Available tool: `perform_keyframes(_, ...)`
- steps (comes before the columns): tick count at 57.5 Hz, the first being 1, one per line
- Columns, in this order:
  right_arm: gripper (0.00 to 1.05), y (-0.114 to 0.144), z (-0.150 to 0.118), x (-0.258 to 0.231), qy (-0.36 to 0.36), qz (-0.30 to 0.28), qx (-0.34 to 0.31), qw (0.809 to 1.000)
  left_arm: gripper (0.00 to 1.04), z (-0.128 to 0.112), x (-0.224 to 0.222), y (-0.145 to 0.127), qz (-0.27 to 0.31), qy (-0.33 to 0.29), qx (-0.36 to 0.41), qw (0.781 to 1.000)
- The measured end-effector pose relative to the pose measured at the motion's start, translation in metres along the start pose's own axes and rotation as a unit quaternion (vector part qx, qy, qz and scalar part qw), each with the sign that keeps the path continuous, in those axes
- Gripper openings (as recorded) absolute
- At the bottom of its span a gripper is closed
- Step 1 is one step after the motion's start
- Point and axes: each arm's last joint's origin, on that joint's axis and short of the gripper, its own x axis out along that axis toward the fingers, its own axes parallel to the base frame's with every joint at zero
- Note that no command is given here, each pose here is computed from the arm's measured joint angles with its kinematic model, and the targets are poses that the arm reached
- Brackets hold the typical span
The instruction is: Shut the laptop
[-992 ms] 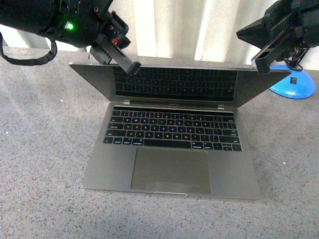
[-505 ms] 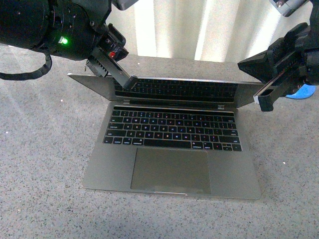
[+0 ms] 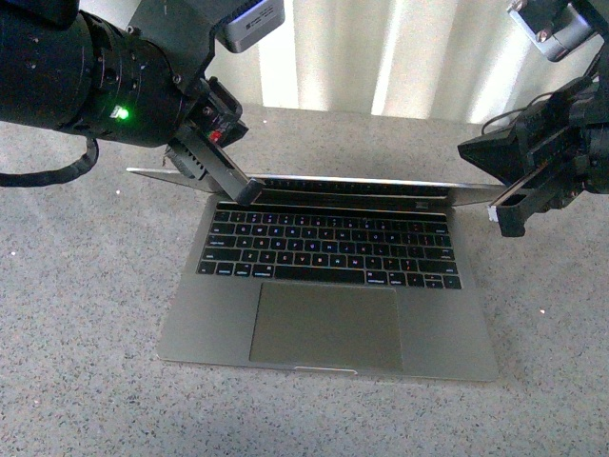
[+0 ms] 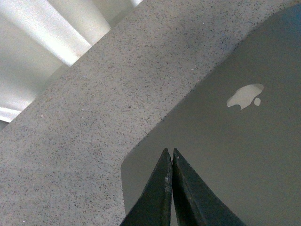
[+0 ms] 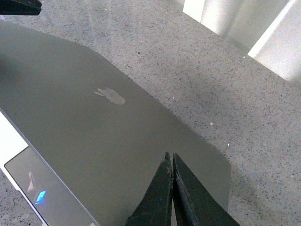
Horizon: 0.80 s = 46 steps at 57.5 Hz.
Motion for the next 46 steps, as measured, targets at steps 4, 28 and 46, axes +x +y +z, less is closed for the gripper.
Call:
perform_keyframes(4, 0.01, 0.001, -0.003, -0.001, 0.002, 0.000, 0.006, 1.000, 0.04, -0.002, -0.002, -0.001, -0.003, 0.001, -0.008, 1.000)
perform_keyframes(28, 0.01, 0.008, -0.022, 0.002, 0.021, 0.000, 0.025, 0.999, 0.04, -0.017, 0.001, -0.013, -0.009, -0.003, -0.063, 0.998)
perform_keyframes(46, 0.01, 0.014, -0.031, 0.005, 0.032, 0.003, 0.031, 0.999, 0.04, -0.023, 0.007, -0.024, -0.024, 0.005, -0.071, 0.997)
